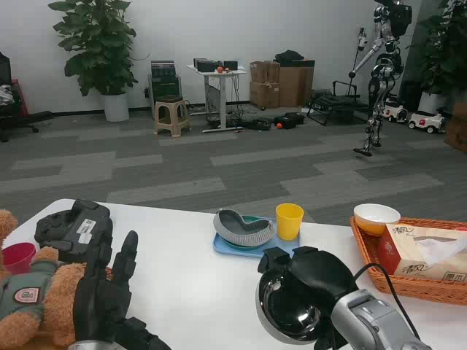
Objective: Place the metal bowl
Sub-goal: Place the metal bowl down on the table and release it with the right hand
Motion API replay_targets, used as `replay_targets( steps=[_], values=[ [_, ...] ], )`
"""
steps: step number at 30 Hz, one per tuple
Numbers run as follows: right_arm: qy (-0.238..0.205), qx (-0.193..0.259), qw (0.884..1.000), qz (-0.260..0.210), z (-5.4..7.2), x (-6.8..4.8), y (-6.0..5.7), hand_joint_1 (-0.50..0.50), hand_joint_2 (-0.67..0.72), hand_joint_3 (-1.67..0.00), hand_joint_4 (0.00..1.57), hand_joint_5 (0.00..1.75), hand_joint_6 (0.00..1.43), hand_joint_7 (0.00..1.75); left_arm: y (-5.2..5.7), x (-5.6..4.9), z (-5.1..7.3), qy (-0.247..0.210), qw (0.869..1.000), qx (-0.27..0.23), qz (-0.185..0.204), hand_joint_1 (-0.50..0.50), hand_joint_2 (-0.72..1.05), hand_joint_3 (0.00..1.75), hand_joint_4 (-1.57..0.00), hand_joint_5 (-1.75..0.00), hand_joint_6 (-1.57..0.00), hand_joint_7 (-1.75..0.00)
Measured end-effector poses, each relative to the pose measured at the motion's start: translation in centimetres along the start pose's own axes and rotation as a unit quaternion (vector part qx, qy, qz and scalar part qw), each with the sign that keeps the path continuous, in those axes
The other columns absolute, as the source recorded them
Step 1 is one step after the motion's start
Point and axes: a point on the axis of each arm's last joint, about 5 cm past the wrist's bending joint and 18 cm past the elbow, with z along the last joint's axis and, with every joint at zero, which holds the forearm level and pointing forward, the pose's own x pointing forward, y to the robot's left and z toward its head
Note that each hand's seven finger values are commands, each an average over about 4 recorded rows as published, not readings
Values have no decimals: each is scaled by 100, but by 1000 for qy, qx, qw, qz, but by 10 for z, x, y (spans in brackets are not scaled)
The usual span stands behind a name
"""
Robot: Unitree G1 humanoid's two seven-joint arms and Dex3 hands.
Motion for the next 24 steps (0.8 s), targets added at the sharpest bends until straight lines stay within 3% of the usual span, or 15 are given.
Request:
replay_targets(
  steps=[6,20,24],
  values=[
    [-8,24,1000,3,1,0,1,12,-29,-135,114,78,114,98,-2,-3,-2,7,1000,-1,-8,-50,-64,0,0,-10,0,0],
    [-5,25,1000,8,0,0,3,12,-29,-135,114,78,114,98,-2,-3,-2,7,1000,-2,-8,-50,-68,0,0,-10,0,0],
    [1,24,1000,14,-2,1,5,12,-35,-135,114,78,114,98,-2,-3,-2,8,1000,-2,-9,-50,-66,0,0,-10,0,0]
  ],
)
